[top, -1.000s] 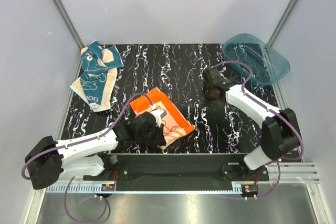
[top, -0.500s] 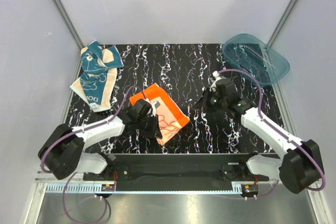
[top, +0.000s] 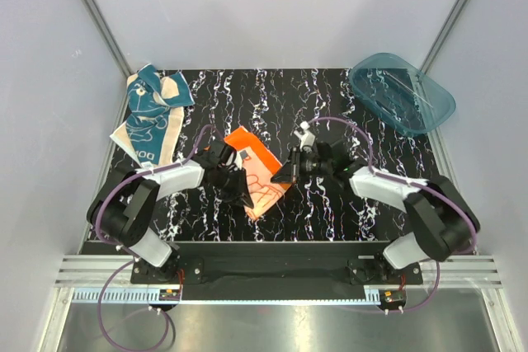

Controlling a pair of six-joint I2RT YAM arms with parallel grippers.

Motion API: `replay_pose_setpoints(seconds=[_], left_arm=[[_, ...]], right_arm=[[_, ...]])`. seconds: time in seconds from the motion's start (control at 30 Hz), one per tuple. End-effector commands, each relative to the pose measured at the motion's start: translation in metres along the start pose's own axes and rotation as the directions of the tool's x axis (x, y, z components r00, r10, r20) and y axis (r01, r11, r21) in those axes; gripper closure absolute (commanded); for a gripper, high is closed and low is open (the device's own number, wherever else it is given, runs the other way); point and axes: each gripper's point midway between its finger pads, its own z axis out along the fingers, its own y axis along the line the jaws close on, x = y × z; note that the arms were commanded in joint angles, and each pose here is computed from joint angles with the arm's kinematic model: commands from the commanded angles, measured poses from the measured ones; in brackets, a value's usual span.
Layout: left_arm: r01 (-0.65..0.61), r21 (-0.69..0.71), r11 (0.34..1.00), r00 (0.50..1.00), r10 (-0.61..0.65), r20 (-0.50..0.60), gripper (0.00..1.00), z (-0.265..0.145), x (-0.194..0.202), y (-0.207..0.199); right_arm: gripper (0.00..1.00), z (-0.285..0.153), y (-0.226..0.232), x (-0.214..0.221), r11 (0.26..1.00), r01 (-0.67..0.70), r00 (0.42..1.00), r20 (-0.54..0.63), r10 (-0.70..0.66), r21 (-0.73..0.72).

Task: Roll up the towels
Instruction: Roll the towel

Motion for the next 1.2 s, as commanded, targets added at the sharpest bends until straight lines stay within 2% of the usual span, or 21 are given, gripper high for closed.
replay_pose_setpoints(seconds=[0.0, 0.2, 0.53, 0.63, 0.7, 0.77, 0.8, 0.87, 0.9, 1.0, 1.03, 1.13, 1.17], left_arm=[[-0.022, -0.001, 1.0, 1.0, 0.022, -0.015, 0.96, 0.002, -0.007, 0.002], [-0.022, -0.021, 1.0, 1.0, 0.022, -0.02, 0.94, 0.0, -0.012, 0.003], [0.004, -0.045, 0.999, 1.0, -0.005, -0.008, 0.89, -0.008, -0.013, 0.013], [0.007, -0.068, 0.998, 1.0, -0.007, -0.003, 0.8, -0.009, -0.013, 0.017], [-0.001, -0.083, 0.997, 1.0, 0.002, 0.007, 0.7, -0.013, -0.014, 0.019], [-0.007, -0.117, 0.993, 1.0, 0.01, 0.029, 0.56, -0.019, -0.016, 0.021], [-0.017, -0.128, 0.992, 0.999, 0.022, 0.039, 0.44, -0.022, -0.018, 0.022], [-0.035, -0.174, 0.984, 0.994, 0.052, 0.092, 0.35, -0.034, -0.026, 0.022], [-0.05, -0.188, 0.981, 0.991, 0.072, 0.116, 0.26, -0.041, -0.03, 0.021], [-0.082, -0.27, 0.959, 0.962, 0.147, 0.231, 0.24, -0.072, -0.046, 0.018], [-0.091, -0.314, 0.945, 0.939, 0.186, 0.288, 0.24, -0.089, -0.052, 0.017], [-0.166, -0.377, 0.911, 0.874, 0.313, 0.371, 0.24, -0.119, -0.058, -0.004], [-0.183, -0.435, 0.882, 0.845, 0.367, 0.388, 0.24, -0.127, -0.061, -0.004]], right_arm=[[0.88, 0.017, 0.005, -0.005, 0.997, 0.027, 1.0, 0.012, -0.026, -0.072], [0.92, 0.037, -0.024, -0.018, 1.0, 0.005, 0.999, 0.052, -0.005, 0.017], [0.96, 0.051, -0.095, -0.014, 0.983, -0.12, 0.991, 0.07, 0.111, 0.14], [0.96, 0.053, -0.1, -0.018, 0.98, -0.124, 0.99, 0.08, 0.112, 0.156], [0.96, 0.055, -0.103, -0.017, 0.979, -0.126, 0.99, 0.079, 0.114, 0.161], [0.96, 0.055, -0.105, -0.016, 0.979, -0.124, 0.991, 0.079, 0.112, 0.161], [0.96, 0.055, -0.105, -0.015, 0.979, -0.123, 0.991, 0.079, 0.111, 0.161], [0.96, 0.055, -0.106, -0.015, 0.98, -0.118, 0.991, 0.08, 0.106, 0.162], [0.96, 0.055, -0.106, -0.015, 0.98, -0.118, 0.991, 0.08, 0.106, 0.162], [0.96, 0.056, -0.108, -0.013, 0.979, -0.123, 0.991, 0.073, 0.112, 0.163], [0.96, 0.056, -0.109, -0.013, 0.978, -0.125, 0.991, 0.071, 0.115, 0.165], [0.98, 0.058, -0.112, -0.013, 0.976, -0.13, 0.99, 0.069, 0.12, 0.174], [0.98, 0.058, -0.114, -0.012, 0.974, -0.134, 0.99, 0.067, 0.124, 0.18]])
